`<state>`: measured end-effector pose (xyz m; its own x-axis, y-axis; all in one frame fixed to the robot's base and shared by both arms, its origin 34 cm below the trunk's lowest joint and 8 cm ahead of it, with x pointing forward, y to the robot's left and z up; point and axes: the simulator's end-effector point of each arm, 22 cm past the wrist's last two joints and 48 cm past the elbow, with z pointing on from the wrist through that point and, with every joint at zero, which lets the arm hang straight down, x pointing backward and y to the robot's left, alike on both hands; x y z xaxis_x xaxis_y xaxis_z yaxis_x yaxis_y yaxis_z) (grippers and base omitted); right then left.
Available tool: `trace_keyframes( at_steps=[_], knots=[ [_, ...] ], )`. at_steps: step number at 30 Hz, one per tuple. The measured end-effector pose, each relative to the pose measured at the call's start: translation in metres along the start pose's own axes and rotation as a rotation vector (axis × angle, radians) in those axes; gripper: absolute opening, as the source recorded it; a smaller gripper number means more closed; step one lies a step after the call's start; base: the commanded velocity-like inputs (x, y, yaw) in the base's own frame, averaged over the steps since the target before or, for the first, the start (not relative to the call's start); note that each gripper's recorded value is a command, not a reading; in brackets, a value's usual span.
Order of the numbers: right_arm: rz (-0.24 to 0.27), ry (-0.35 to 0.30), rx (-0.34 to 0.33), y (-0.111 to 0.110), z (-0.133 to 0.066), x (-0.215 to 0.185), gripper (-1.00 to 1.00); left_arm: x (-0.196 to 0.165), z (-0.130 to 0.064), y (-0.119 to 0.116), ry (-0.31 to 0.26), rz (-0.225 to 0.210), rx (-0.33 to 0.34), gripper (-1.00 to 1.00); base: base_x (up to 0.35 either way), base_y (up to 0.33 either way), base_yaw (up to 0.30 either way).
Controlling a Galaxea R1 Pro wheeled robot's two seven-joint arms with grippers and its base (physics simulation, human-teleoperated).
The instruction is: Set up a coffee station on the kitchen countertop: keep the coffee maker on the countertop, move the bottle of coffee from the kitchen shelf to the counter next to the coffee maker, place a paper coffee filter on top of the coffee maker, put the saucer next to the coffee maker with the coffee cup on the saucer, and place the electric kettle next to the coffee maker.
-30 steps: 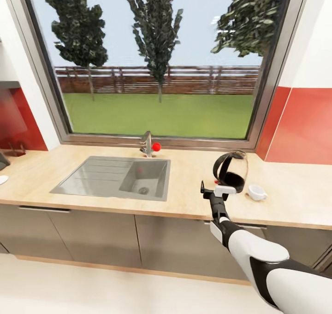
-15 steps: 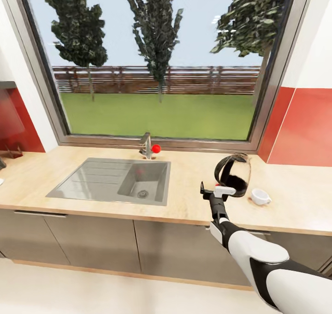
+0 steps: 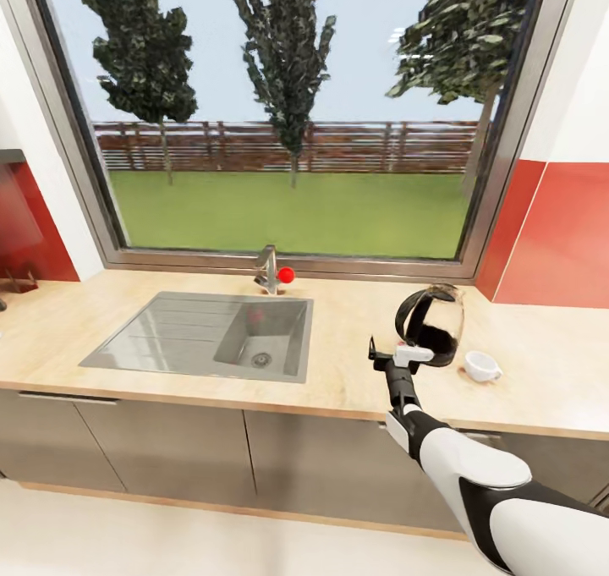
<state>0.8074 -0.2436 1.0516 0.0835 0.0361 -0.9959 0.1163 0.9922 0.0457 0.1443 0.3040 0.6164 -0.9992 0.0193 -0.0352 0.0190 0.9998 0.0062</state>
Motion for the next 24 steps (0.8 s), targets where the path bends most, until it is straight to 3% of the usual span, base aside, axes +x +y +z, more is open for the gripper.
trace_keyframes(
  at_steps=[11, 24],
  knots=[
    [-0.002, 0.01, 0.005, -0.0029, -0.0041, 0.0064, 1.0, 0.0001, 0.0, 0.0, 0.0, 0.0, 0.0, 1.0, 0.127, 0.0, 0.0],
    [-0.002, 0.012, 0.005, -0.0031, -0.0048, 0.0078, 1.0, 0.0001, 0.0, 0.0, 0.0, 0.0, 0.0, 1.0, 0.015, 0.0, 0.0]
  ],
)
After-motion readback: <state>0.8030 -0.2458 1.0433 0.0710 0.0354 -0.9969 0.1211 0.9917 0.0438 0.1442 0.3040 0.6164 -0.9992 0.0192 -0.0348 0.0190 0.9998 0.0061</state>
